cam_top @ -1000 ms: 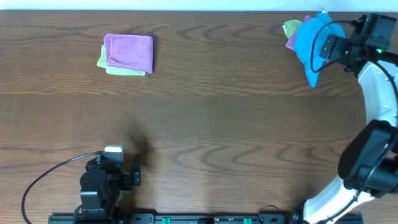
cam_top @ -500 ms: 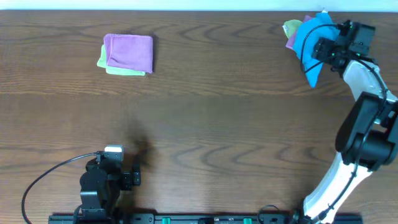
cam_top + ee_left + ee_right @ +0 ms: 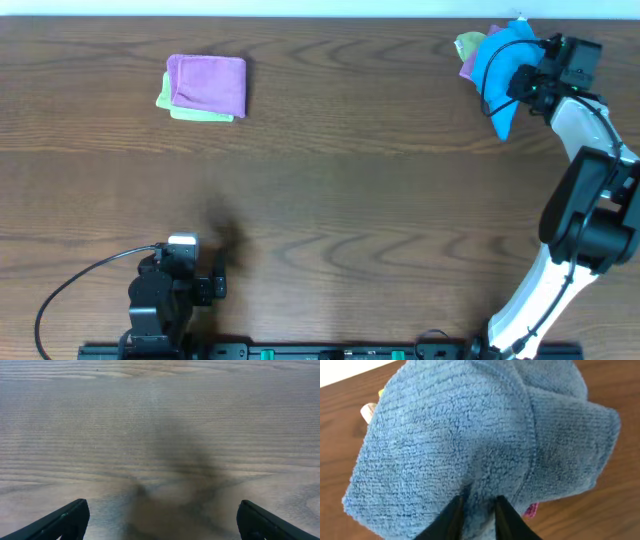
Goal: Fold the cloth
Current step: 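Lift the blue cloth with the right gripper and spread it mid-table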
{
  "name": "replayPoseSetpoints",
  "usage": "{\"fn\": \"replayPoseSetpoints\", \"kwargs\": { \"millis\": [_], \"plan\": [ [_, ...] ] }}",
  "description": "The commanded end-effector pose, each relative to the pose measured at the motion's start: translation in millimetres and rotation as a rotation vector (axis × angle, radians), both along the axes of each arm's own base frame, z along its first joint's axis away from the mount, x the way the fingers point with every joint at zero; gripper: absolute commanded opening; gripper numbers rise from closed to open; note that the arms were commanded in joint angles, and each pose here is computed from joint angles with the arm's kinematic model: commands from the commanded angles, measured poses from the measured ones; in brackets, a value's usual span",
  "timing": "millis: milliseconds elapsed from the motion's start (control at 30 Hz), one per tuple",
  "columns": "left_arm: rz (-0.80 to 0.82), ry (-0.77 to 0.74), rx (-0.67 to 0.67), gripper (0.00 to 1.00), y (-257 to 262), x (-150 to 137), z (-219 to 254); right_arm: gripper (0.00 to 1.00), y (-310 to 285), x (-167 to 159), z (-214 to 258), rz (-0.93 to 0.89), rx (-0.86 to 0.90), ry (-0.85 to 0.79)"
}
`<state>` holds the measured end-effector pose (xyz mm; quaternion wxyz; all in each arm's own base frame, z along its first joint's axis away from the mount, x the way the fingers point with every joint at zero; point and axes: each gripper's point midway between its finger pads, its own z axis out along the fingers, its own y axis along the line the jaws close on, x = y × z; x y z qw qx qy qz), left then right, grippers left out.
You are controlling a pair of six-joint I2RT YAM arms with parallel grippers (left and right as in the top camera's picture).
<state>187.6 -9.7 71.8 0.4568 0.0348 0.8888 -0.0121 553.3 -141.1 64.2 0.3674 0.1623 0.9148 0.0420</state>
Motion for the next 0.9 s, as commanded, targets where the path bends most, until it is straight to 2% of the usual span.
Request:
{"fn": "replayPoseSetpoints", "kwargs": {
  "millis": [0, 100, 267, 500, 667, 867],
  "plan": [
    [0.005, 0.007, 0.01, 0.95, 2, -1, -4, 0.15, -1, 1, -3, -0.001, 0.008, 0.008],
    [0.005, 0.007, 0.01, 0.95, 2, -1, -4, 0.01, 1, -1, -5, 0.002, 0.015, 0.018],
    [0.005, 0.007, 0.01, 0.95, 2, -1, -4, 0.01, 11, -1, 3, 0.041, 0.056, 0.006],
    [0.005, 0.007, 0.01, 0.95, 2, -1, -4, 0.01, 45, -12, 66, 0.142, 0.079, -0.049],
    [0.005, 0.007, 0.01, 0.95, 2, -1, -4, 0.01, 87, -39, 129, 0.252, 0.007, -0.069],
    [0.005, 0.007, 0.01, 0.95, 2, -1, -4, 0.01, 140, -89, 189, 0.37, -0.019, -0.081]
  ]
}}
